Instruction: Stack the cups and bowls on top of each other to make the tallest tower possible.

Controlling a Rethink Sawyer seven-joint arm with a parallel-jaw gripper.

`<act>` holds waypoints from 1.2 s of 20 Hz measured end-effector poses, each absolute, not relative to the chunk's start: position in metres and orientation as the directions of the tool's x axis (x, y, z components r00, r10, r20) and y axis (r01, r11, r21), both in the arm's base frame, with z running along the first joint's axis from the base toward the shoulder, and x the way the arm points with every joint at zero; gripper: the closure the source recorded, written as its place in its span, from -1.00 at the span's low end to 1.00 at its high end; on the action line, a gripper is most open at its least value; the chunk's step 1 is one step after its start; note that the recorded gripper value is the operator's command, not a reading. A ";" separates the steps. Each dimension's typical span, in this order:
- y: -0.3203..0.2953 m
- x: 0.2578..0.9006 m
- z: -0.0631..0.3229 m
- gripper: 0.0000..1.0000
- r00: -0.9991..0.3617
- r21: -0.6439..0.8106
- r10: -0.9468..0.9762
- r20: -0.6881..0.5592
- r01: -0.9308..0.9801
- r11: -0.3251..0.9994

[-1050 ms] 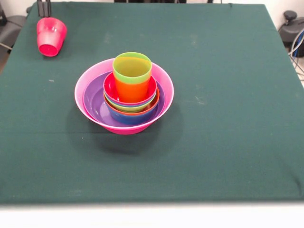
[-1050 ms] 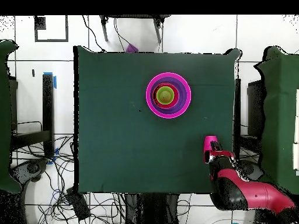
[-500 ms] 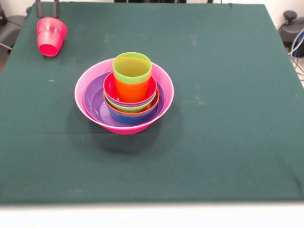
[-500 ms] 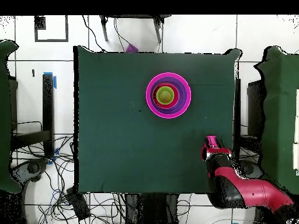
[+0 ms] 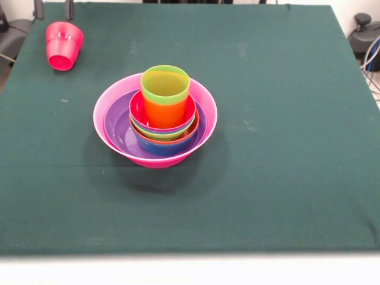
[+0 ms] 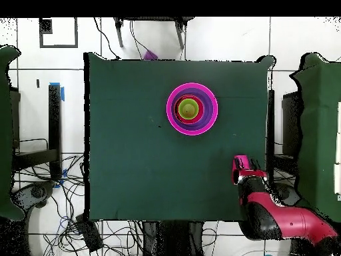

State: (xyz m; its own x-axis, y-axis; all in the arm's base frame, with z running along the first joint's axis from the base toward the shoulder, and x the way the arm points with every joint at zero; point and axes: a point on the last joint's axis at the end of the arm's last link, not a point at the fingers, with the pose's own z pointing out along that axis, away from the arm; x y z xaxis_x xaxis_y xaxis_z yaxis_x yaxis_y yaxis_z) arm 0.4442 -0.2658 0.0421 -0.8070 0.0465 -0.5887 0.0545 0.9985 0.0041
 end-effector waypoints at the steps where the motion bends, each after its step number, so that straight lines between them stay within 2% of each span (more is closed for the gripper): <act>1: -0.267 0.444 0.042 -1.00 -0.806 0.005 0.049 -0.589 0.058 0.998; 6: -0.281 0.438 0.040 -1.00 -0.815 0.027 0.106 -0.569 0.110 0.994; 15: -0.270 0.419 0.016 -1.00 -0.887 0.068 0.161 -0.432 0.146 0.987; 24: -0.221 0.413 0.004 -1.00 -0.937 -0.006 -0.007 -0.351 -0.005 1.000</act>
State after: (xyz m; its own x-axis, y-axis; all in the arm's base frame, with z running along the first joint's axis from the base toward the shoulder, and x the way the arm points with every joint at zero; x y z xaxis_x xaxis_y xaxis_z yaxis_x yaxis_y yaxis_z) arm 0.4135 -0.2207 0.0043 -0.9365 -0.0073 -0.3505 -0.0054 1.0000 -0.0064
